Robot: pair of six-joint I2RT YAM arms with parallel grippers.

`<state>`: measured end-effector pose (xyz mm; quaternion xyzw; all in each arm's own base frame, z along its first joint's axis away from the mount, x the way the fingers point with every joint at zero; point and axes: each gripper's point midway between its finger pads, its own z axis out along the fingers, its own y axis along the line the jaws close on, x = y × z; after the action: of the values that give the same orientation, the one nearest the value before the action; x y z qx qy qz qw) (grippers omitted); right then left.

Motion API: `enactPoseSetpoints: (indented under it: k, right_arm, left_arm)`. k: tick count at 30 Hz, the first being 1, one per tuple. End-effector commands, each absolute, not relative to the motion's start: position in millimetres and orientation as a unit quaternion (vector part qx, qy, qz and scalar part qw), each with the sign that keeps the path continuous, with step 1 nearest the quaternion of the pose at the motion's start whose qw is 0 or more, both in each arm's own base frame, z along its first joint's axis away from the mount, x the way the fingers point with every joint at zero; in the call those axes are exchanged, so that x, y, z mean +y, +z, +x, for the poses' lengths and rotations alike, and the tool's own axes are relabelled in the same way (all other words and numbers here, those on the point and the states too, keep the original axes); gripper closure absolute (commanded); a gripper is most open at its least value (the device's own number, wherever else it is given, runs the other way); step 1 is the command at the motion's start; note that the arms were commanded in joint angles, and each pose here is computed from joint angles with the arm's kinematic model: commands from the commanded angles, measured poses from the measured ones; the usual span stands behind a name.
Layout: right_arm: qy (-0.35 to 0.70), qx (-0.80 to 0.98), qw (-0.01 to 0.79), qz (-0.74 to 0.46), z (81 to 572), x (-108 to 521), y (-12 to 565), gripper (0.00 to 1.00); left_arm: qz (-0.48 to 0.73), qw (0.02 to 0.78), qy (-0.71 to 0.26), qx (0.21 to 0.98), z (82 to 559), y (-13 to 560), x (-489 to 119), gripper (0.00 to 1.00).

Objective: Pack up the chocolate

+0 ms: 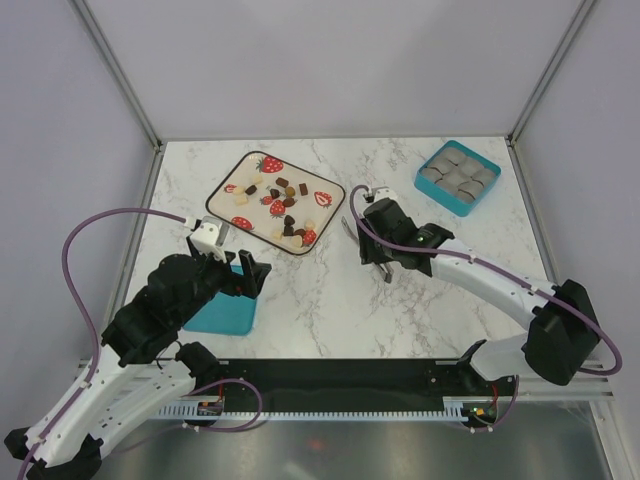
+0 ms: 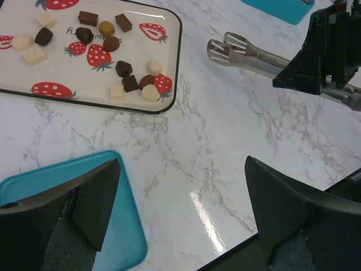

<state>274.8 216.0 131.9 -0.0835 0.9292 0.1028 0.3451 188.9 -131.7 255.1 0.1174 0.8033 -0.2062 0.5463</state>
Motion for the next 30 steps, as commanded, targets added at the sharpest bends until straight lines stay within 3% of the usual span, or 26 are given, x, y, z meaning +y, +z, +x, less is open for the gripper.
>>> enactPoseSetpoints:
  k: [1,13,30]
  right_arm:
    - [0.121,0.918,0.359,-0.118,285.7,240.0,150.8,0.46]
    - [0.128,0.9,0.37,-0.193,318.1,303.6,151.3,0.5]
    - [0.105,0.904,0.342,-0.232,330.0,319.5,112.0,0.53]
  left_arm:
    - [0.127,0.557,-0.189,0.798,192.0,256.6,-127.8,0.0]
    - [0.127,0.558,-0.193,0.797,190.3,257.5,-127.8,0.0]
    - [0.125,0.566,-0.2,0.79,187.5,262.6,-126.3,0.0]
